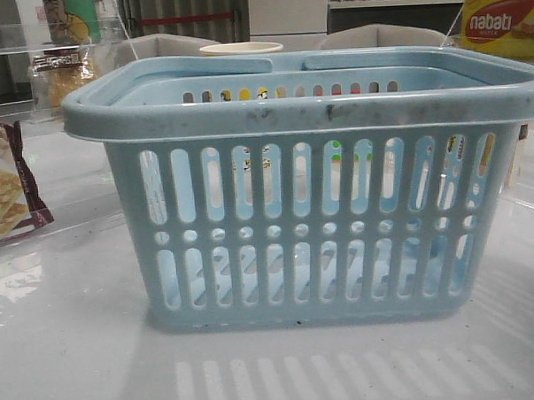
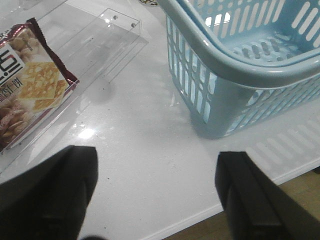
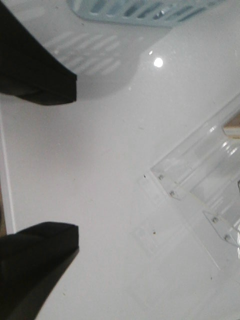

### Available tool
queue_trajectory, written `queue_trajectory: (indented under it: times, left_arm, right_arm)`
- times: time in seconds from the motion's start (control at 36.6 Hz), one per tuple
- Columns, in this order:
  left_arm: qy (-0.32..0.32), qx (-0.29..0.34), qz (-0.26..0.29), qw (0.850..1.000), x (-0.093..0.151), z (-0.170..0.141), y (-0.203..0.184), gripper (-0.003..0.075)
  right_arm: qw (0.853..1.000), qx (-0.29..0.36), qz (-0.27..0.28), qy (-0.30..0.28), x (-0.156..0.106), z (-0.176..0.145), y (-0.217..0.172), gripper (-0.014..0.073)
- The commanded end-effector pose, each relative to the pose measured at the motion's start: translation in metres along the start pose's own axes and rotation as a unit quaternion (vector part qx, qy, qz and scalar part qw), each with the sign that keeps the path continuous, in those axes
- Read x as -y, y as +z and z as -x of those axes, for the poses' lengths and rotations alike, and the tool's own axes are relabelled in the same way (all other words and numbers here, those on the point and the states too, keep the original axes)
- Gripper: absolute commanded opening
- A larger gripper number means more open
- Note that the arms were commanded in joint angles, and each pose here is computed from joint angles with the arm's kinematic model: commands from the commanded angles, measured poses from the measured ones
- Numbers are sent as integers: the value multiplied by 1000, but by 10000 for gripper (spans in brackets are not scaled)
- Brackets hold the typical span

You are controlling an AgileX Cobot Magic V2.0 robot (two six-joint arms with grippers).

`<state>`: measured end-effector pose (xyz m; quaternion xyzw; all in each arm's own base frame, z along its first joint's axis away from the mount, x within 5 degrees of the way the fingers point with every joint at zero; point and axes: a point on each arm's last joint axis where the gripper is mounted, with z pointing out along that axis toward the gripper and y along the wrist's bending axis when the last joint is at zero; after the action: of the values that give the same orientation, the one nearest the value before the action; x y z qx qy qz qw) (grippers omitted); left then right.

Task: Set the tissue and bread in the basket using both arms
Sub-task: 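Grasp the black-and-white tissue pack from the shelf with the right gripper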

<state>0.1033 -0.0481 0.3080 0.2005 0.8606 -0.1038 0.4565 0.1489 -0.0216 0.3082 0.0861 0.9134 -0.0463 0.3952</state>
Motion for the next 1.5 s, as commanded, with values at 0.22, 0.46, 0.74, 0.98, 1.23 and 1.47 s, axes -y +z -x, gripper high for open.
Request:
queue_trajectory:
  times: [0.22,0.46,0.74,0.98,1.23,1.47]
  left_arm:
    - [0,48,-5,999,1,15,-4,548]
    - [0,48,-5,999,1,15,-4,548]
    - [0,48,-5,999,1,15,-4,548]
    - [0,48,-5,999,1,15,-4,548]
    - [0,48,-5,999,1,15,-4,548]
    - [0,48,-5,999,1,15,-4,548]
  right_arm:
    - [999,17,-38,23,15,86,42,593]
    - [999,-6,-39,4,14,133,90,591]
    - [999,-30,-37,-13,13,161,144,591]
    - [999,-18,-34,-22,12,174,185,591]
    - [999,7,-31,-31,11,175,208,562]
    - [999,11,-31,-31,11,176,206,200]
